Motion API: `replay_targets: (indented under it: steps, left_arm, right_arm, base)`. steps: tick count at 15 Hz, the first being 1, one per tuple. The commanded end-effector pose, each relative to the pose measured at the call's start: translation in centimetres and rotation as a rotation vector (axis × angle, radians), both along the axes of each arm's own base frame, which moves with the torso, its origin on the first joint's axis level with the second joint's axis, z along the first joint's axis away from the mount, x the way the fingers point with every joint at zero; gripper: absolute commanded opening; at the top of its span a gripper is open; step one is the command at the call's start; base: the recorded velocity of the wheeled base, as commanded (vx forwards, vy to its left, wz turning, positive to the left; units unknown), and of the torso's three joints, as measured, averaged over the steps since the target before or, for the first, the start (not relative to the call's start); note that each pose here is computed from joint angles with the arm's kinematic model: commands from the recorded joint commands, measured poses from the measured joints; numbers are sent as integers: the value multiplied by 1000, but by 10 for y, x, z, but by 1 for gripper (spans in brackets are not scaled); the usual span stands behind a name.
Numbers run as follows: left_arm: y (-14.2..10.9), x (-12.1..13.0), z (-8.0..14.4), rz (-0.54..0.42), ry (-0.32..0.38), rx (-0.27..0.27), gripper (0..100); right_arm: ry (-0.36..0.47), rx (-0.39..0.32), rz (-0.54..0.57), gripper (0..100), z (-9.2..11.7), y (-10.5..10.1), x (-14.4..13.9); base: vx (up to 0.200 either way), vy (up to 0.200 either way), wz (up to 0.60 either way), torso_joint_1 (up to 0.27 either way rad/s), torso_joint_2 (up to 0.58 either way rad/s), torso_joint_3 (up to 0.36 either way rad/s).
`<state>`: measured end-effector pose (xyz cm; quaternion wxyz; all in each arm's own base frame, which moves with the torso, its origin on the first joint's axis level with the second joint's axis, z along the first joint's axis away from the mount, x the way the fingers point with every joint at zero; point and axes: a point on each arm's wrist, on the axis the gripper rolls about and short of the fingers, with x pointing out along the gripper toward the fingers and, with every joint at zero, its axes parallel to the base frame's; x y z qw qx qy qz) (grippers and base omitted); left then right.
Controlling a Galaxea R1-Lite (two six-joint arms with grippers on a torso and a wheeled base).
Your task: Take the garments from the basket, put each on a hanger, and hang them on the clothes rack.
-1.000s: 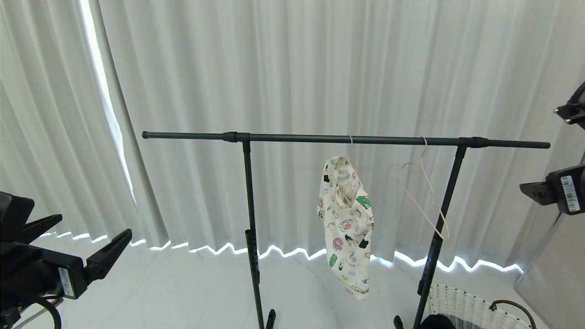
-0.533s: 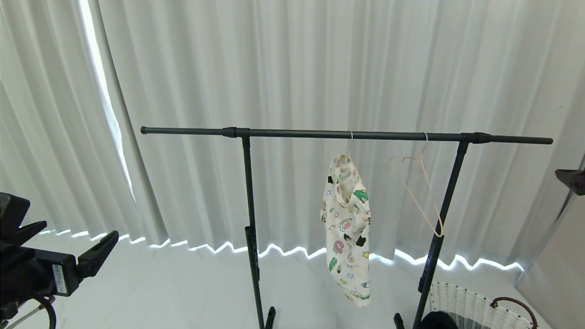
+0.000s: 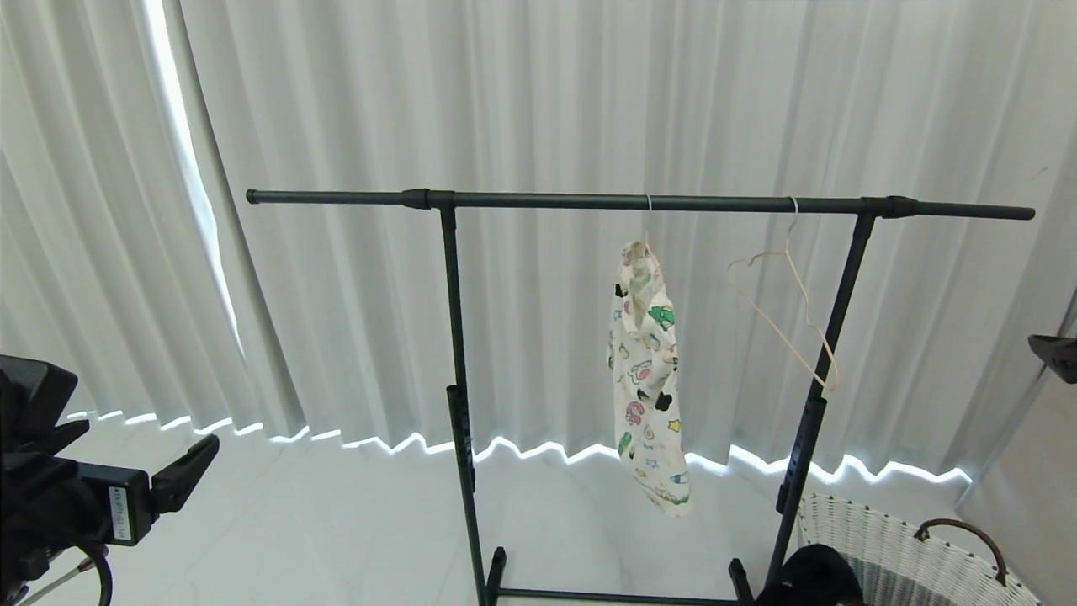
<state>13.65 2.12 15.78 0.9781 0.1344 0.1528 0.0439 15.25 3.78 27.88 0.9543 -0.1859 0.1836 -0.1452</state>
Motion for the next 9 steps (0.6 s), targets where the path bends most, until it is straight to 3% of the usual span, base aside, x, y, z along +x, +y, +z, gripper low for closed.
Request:
replay_targets:
  steps: [1, 9]
  left_arm:
    - [3, 1, 0, 21, 2, 2, 100]
    - [2, -1, 0, 16, -6, 2, 100]
  right_arm:
    - [10, -3, -14, 100, -2, -2, 2]
    - [81, -70, -137, 100, -21, -24, 3]
  base:
    - [0, 0, 0, -222, 510, 290]
    - [0, 0, 0, -208, 493, 286]
